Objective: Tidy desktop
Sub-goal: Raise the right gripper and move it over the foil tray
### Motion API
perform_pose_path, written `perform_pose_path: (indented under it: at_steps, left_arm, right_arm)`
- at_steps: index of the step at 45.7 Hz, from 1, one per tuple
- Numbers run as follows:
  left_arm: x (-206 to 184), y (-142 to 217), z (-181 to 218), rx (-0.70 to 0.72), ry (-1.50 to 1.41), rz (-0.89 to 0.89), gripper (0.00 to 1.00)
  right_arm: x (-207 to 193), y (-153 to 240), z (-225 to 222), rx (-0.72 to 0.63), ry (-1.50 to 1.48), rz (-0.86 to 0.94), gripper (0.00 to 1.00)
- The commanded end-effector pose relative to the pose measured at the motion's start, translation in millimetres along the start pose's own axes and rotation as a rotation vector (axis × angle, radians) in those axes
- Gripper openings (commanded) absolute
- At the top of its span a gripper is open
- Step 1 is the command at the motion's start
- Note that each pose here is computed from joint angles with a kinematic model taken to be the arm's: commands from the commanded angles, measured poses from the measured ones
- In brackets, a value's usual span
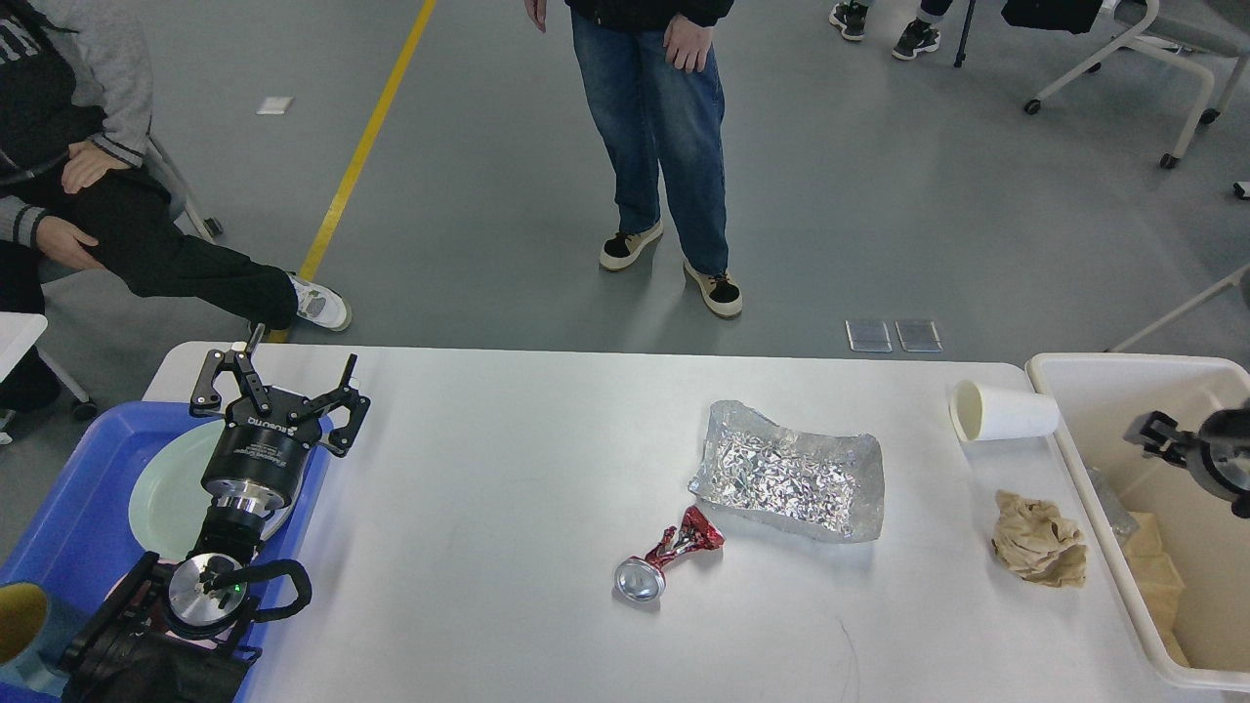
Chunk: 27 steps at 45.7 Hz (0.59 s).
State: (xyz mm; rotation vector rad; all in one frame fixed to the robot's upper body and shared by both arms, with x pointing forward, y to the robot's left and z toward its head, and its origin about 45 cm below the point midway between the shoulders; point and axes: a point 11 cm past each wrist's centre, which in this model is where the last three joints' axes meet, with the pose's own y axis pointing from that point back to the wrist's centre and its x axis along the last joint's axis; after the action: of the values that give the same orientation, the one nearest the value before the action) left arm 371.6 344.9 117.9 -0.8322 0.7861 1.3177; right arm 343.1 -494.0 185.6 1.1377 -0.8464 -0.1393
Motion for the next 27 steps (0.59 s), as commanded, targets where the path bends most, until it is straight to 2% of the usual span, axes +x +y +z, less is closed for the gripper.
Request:
perform_pose_path:
  at_steps: [1, 7, 13, 27]
  left_arm:
    - [0, 0, 0, 0.002, 0.000, 0.000, 0.96]
    - [0, 0, -1, 0.002, 0.002, 0.000, 0.96]
    - [0, 0, 0, 0.002, 0.000, 0.000, 0.96]
    - [0, 0, 0, -0.001, 0.000, 0.000, 0.96]
  right_arm:
    - [8, 53, -55, 0.065, 0.173, -0.164, 1.00]
    - [-4, 104, -107, 0.109, 0.373, -0.377, 1.00]
    - [-11, 165, -130, 0.171, 0.475, -0.497, 1.00]
    - [-30, 275, -134, 0.292, 0.584, -0.497, 1.00]
